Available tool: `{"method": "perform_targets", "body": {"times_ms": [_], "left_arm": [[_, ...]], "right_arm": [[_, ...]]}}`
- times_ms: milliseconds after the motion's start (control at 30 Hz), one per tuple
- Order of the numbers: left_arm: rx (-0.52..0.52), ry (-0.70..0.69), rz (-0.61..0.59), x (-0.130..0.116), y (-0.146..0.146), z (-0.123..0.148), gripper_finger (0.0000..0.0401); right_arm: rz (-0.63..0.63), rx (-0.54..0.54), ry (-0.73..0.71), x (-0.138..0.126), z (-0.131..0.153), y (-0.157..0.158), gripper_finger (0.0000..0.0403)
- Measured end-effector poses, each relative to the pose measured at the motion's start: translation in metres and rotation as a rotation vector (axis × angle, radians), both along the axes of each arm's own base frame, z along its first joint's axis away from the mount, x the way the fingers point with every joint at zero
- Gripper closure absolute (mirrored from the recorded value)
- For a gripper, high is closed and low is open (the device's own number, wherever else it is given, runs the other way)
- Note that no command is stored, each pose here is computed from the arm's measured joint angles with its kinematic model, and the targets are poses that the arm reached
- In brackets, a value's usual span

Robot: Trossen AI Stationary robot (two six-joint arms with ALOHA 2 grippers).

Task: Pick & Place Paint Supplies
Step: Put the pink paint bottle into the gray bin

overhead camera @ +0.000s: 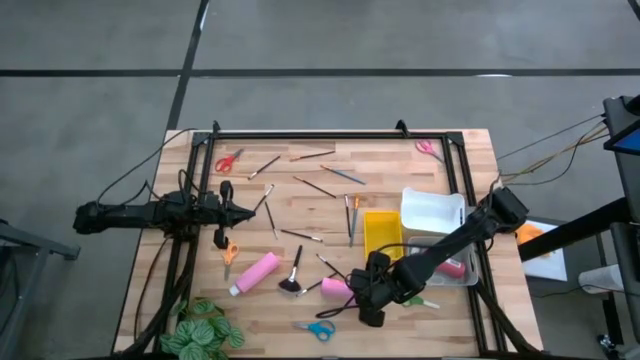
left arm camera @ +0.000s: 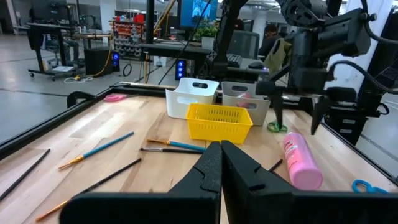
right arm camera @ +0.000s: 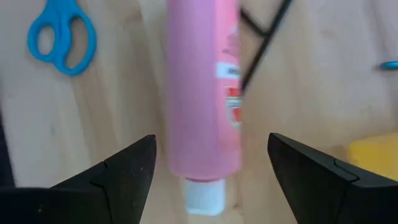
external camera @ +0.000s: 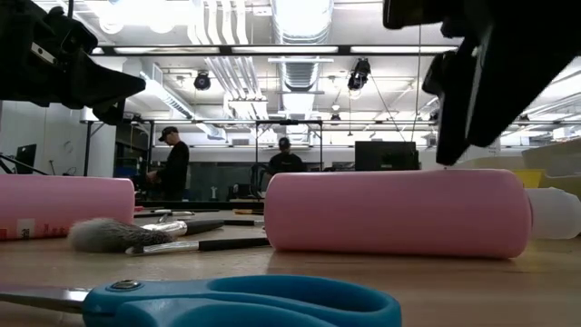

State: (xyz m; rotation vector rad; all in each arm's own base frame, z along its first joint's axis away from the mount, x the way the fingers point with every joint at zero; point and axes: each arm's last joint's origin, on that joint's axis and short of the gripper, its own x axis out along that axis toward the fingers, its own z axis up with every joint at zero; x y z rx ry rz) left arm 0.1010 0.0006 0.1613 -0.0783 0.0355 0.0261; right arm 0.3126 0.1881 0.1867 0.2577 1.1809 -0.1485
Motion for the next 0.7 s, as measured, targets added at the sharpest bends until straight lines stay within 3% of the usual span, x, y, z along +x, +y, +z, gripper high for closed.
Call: {"method": "perform_targets", "body": {"times_ms": [700], "left_arm": [[0.000,0.033,0.000,0.002,0.000,-0.003,0.0398]], "right_arm": [[0.023,0.189,0.022,0.004,-0.045,-0.016,0.0099]]}}
